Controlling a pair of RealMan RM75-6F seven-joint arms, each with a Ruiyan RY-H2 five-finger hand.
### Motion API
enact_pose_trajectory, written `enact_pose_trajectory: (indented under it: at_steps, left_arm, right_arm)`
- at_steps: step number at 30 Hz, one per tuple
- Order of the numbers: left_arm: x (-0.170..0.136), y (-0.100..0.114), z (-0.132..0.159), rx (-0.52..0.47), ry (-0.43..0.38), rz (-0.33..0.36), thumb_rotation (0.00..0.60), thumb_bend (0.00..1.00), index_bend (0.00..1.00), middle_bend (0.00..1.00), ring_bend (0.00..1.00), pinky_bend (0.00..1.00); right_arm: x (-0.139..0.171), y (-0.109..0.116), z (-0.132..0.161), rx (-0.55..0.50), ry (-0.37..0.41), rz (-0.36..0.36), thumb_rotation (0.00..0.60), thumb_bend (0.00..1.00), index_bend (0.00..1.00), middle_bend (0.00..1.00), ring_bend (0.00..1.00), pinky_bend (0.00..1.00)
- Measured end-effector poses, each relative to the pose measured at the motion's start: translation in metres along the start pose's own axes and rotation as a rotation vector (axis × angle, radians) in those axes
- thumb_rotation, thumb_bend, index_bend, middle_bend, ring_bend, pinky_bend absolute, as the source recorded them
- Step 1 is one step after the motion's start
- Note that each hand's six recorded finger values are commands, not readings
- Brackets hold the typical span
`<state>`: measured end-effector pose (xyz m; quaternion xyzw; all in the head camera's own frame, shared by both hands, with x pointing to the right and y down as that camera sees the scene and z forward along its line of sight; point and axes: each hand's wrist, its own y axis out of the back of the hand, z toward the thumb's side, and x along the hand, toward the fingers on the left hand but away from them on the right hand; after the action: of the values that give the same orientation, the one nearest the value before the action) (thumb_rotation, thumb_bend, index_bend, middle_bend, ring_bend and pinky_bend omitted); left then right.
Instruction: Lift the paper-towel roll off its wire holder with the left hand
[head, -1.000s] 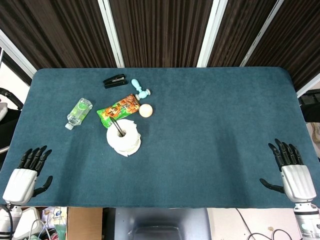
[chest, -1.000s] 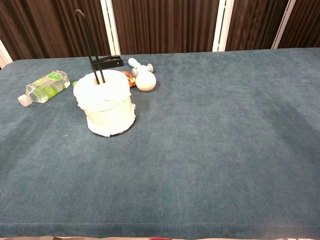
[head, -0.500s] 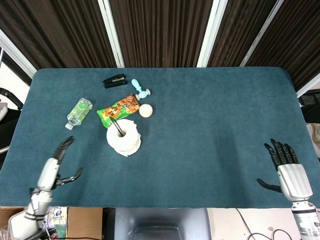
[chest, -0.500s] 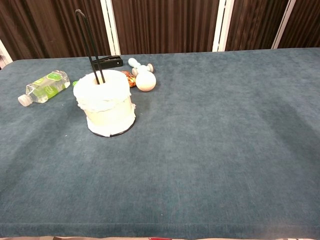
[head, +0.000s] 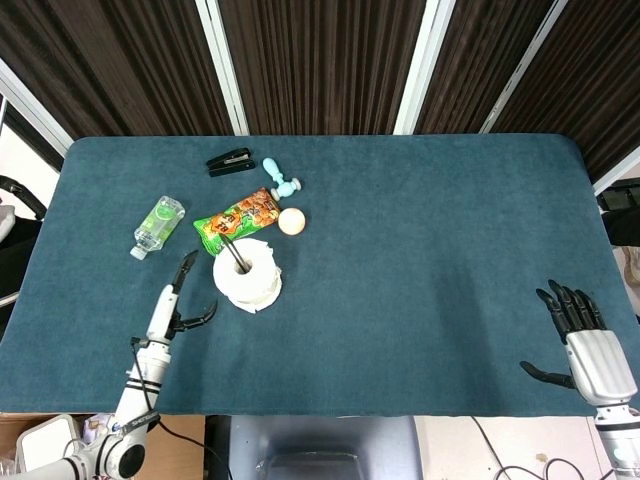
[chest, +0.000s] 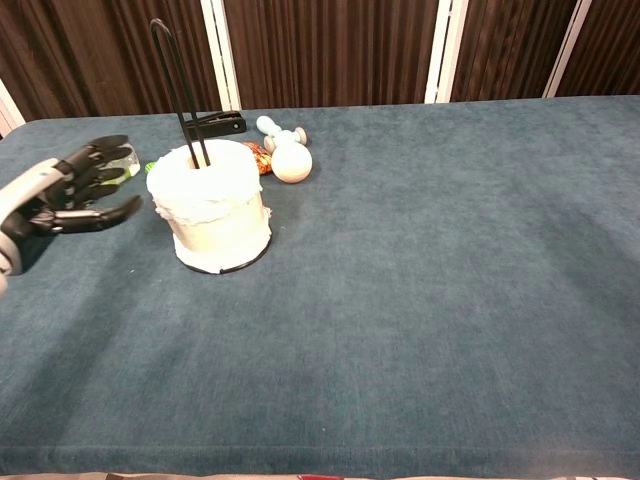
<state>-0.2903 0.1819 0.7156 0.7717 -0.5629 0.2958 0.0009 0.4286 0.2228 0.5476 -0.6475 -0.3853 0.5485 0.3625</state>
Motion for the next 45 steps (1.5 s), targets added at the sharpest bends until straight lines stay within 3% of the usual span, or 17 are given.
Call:
enact_pose_trajectory:
  at_steps: [9,15,21,25,28,30,32,37,40,45]
  left_arm:
    - [0.009,-0.028,0.014,0.030,-0.019,-0.027,0.599,0.35,0.00,0.00,0.00,0.00]
    - [0.019,-0.030,0.012,0.087,-0.003,-0.002,0.600,0.35,0.00,0.00,0.00,0.01]
    - [0.027,-0.034,0.007,0.071,0.032,-0.011,0.600,0.34,0.00,0.00,0.00,0.05]
    - [0.032,-0.038,0.007,0.052,0.045,-0.028,0.600,0.34,0.00,0.00,0.03,0.21]
    - [0.035,-0.040,0.008,0.052,0.056,-0.048,0.600,0.35,0.00,0.02,0.24,0.38]
    - [0.038,-0.040,0.008,0.053,0.066,-0.057,0.600,0.37,0.02,0.11,0.37,0.51]
    - [0.040,-0.041,0.008,0.054,0.077,-0.065,0.600,0.43,0.16,0.28,0.50,0.65]
    - [0.042,-0.042,0.012,0.047,0.083,-0.069,0.600,0.62,0.55,0.59,0.76,0.85]
    - [0.044,-0.041,0.012,0.036,0.091,-0.059,0.600,0.68,0.73,0.75,0.86,0.94]
    - [0.046,-0.038,0.016,0.016,0.099,-0.027,0.600,0.74,0.84,0.85,0.93,1.00]
  right_arm:
    - [0.002,0.001,0.001,-0.004,0.009,0.004,0.600,0.10,0.00,0.00,0.00,0.00]
    - [0.003,0.002,-0.001,-0.009,0.007,0.003,0.600,0.10,0.00,0.00,0.00,0.00]
    - [0.003,0.004,-0.003,-0.012,0.000,-0.005,0.600,0.10,0.00,0.00,0.00,0.00]
    - [0.003,0.004,-0.003,-0.012,0.000,-0.005,0.600,0.10,0.00,0.00,0.00,0.00]
    - [0.003,0.004,-0.004,-0.014,-0.004,-0.006,0.600,0.10,0.00,0.00,0.00,0.00]
    - [0.003,0.005,-0.005,-0.016,-0.006,-0.008,0.600,0.10,0.00,0.00,0.00,0.00]
    - [0.004,0.005,-0.005,-0.016,-0.005,-0.011,0.600,0.10,0.00,0.00,0.00,0.00]
    - [0.005,0.006,-0.005,-0.017,-0.003,-0.013,0.600,0.10,0.00,0.00,0.00,0.00]
    - [0.005,0.006,-0.004,-0.017,-0.002,-0.012,0.600,0.10,0.00,0.00,0.00,0.00]
    - [0.005,0.006,-0.004,-0.016,-0.001,-0.013,0.600,0.10,0.00,0.00,0.00,0.00]
